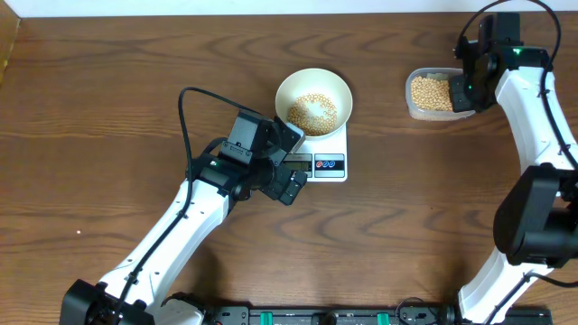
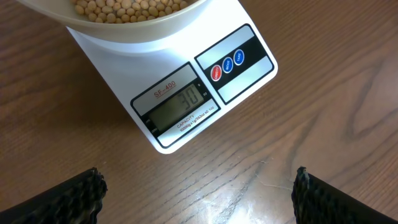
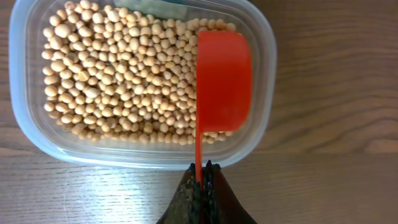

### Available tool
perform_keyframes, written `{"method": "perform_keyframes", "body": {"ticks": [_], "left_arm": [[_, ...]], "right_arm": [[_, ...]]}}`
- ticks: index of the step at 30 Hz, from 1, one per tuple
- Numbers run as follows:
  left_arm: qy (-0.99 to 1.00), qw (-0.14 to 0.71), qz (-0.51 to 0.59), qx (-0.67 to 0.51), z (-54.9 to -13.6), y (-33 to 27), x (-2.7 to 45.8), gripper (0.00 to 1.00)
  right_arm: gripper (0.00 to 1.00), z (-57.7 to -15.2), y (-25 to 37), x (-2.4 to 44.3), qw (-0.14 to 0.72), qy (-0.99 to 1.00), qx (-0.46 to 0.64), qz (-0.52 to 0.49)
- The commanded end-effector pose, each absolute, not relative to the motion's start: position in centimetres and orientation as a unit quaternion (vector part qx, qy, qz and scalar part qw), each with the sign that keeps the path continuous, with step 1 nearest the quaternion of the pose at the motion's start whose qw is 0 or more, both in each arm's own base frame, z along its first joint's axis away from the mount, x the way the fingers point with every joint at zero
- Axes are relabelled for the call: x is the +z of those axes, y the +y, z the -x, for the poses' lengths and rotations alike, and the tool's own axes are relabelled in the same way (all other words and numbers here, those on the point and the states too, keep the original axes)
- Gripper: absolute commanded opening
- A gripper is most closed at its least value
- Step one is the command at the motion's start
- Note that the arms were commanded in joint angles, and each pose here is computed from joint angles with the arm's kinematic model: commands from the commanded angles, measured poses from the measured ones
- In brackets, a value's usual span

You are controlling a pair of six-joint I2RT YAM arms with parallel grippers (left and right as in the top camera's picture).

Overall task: Scoop item into bowl and weigh 50g on scale
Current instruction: 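Carry the empty scoop with the right gripper back to the tub, then dip the red scoop into the soybean tub again with the right gripper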

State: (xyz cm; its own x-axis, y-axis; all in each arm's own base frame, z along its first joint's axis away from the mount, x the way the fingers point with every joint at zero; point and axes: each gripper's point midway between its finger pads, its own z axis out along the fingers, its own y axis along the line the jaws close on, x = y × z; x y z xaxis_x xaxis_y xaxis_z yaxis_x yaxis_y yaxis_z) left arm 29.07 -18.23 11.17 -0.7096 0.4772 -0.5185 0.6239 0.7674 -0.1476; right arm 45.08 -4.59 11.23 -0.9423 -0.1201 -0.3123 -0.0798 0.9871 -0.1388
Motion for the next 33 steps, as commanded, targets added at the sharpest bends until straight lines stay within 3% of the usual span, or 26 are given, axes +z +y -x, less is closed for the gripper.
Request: {"method": "perform_keyframes", "body": {"ticks": [1, 16, 33], "left_arm": [[0.910, 0.239, -0.299, -0.156, -29.2, -18.1, 11.6, 0.98], [0.910, 0.239, -0.299, -0.156, -29.2, -18.1, 11.6, 0.98], [0.910, 0.239, -0.299, -0.155, -29.2, -18.1, 11.6, 0.98]], "right_arm": [[0.01, -45.6, -2.6, 10.3, 0.161, 0.986, -0.005, 0.053], [0.01, -46.0, 2.2, 10.9, 0.177, 0.973, 0.141, 0.054], [0.01, -46.9, 2.2, 11.2, 0.182, 0.968, 0.170, -0.034]]}}
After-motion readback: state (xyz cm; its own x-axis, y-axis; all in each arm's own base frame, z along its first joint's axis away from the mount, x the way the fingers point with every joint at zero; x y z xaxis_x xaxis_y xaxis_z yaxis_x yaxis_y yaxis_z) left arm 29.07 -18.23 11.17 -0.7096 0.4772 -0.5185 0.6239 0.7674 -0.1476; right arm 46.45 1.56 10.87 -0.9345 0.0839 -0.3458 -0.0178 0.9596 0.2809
